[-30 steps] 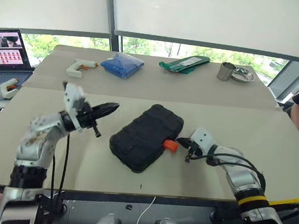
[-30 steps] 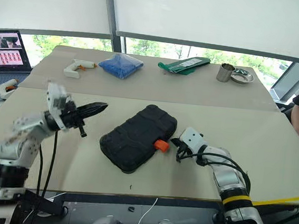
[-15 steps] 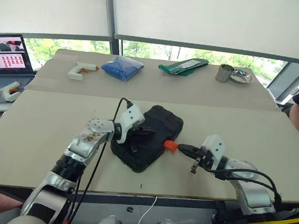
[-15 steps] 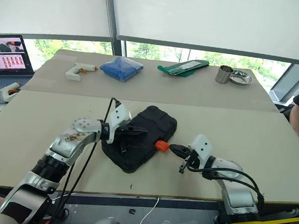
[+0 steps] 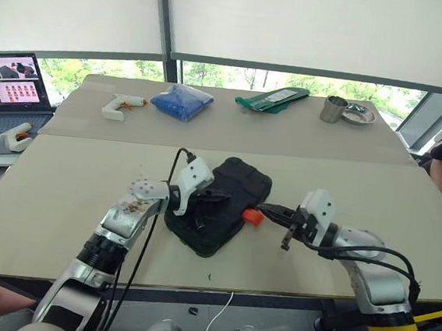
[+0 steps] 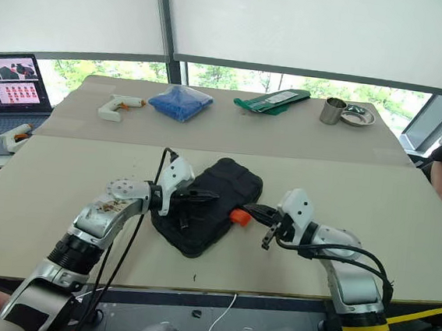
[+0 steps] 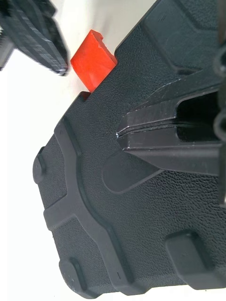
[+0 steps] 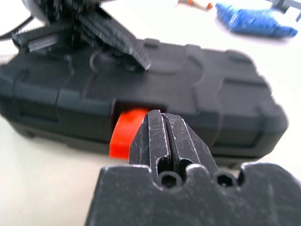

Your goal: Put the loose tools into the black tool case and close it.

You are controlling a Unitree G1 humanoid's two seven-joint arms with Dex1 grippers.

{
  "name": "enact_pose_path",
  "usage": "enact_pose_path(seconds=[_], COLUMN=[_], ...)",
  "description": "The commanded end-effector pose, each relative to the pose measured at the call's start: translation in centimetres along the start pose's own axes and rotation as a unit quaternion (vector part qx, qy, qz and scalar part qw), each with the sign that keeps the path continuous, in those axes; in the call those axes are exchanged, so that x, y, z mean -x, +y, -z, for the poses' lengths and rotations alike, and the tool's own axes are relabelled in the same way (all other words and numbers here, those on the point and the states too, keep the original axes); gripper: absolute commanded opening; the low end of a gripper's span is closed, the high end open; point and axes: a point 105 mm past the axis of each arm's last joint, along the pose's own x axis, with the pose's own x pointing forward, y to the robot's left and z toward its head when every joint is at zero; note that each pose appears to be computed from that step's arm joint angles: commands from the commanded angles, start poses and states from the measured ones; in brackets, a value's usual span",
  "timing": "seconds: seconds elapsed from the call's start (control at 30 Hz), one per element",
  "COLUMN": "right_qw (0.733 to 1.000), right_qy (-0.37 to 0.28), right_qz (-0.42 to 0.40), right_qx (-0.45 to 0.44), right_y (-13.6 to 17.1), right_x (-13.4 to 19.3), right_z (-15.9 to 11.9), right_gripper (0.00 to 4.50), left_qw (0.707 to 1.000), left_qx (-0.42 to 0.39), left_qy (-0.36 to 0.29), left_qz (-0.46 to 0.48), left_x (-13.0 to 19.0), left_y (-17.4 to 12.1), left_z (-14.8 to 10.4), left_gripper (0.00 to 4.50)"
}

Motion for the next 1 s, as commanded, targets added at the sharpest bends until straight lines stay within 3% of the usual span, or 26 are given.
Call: enact_pose_path(seconds=[0.03,0.37,1.0], right_qw=[0.999,0.999,1.000], right_qy=[0.019,0.046,0.006], right_qz=[-0.023,-0.013,-0.010], right_qx=[0.016,-0.010,0.002], right_y=[0.9,1.2,0.5], right_x=[0.0,0.1,-2.3], right_z=[0.9,3.2,1.4], right_gripper=[0.00,0.00,0.00], left_qw=[0.997,0.996,0.996], left_qx=[0.059,0.066,0.072], left_qy=[0.052,0.052,0.058], left_qz=[0.014,0.009,0.009], left_x=[-0.3,-0.1,-0.1], left_y=[-1.2,-1.1,-1.3], left_z=[3.8,3.8,4.1], left_gripper=[0.02,0.02,0.02])
